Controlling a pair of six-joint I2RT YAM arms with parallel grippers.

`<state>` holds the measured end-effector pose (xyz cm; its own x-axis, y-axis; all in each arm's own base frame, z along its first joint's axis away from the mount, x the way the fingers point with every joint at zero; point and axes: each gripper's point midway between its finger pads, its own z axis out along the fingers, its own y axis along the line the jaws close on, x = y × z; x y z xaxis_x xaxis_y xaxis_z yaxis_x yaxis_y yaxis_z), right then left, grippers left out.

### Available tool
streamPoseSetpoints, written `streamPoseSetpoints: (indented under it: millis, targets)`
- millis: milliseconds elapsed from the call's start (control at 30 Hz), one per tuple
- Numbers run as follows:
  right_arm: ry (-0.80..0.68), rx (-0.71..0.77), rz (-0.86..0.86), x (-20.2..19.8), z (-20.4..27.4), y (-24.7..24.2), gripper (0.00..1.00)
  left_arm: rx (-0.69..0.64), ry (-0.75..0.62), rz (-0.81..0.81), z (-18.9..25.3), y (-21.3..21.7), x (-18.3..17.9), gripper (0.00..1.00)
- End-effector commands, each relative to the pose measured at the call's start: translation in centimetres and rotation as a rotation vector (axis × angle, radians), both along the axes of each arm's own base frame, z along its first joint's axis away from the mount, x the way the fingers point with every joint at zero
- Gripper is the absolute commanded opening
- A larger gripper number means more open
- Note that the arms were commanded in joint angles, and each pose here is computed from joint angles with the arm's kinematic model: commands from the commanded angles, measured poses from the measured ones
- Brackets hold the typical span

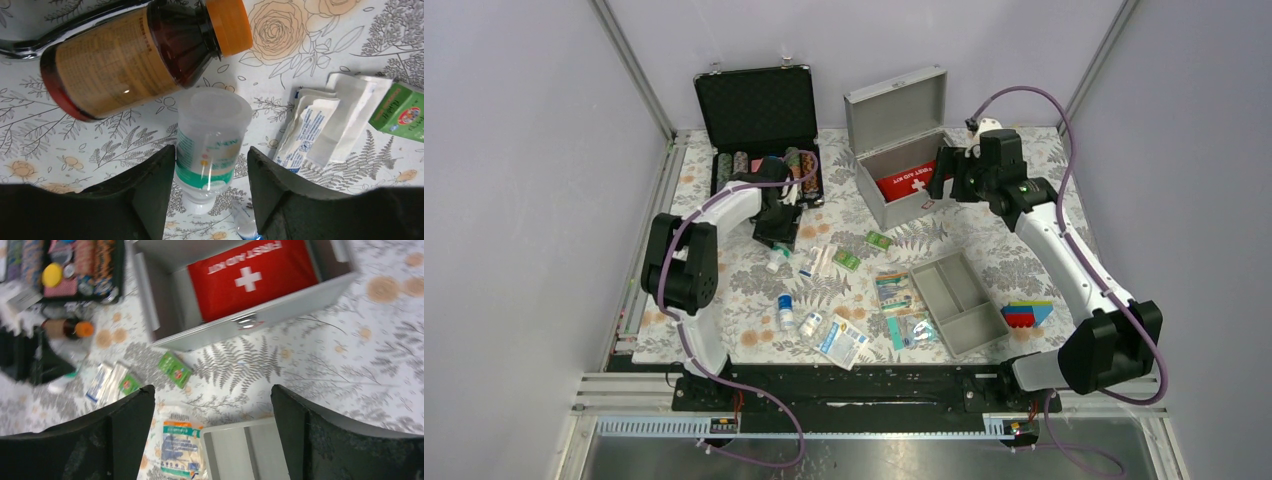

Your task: Organize the medicine kit

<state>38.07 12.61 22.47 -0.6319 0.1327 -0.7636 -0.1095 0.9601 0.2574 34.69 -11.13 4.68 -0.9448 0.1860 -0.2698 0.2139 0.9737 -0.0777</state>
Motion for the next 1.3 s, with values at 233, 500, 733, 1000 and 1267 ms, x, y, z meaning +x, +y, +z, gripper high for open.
streamPoseSetpoints:
  millis: [233,500,733,1000,1267]
  targets:
    - [-0.038,0.062,0.397,-2.6,1.2,4.8,0.9,-0.052,0.007,-0.053,-0.4,-1.1,0.7,0.22]
    - [-0.076,0.109,0.515,-2.9,2.1,6.5,0.88,-0.393,-0.102,-0.173,8.1,-6.7,1.1,0.12]
    - [-0.091,0.277,0.767,-4.6,3.7,10.3,0.83,-0.794,-0.238,-0.391,18.0,-12.6,2.5,0.11]
    - [-0.117,0.509,0.762,-1.1,7.8,14.0,0.87,-1.238,-0.238,-0.433,26.8,-16.4,4.7,0.12]
    - [-0.159,0.602,0.781,0.8,10.4,18.3,0.91,-1.391,-0.185,-0.392,28.5,-16.7,6.0,0.11]
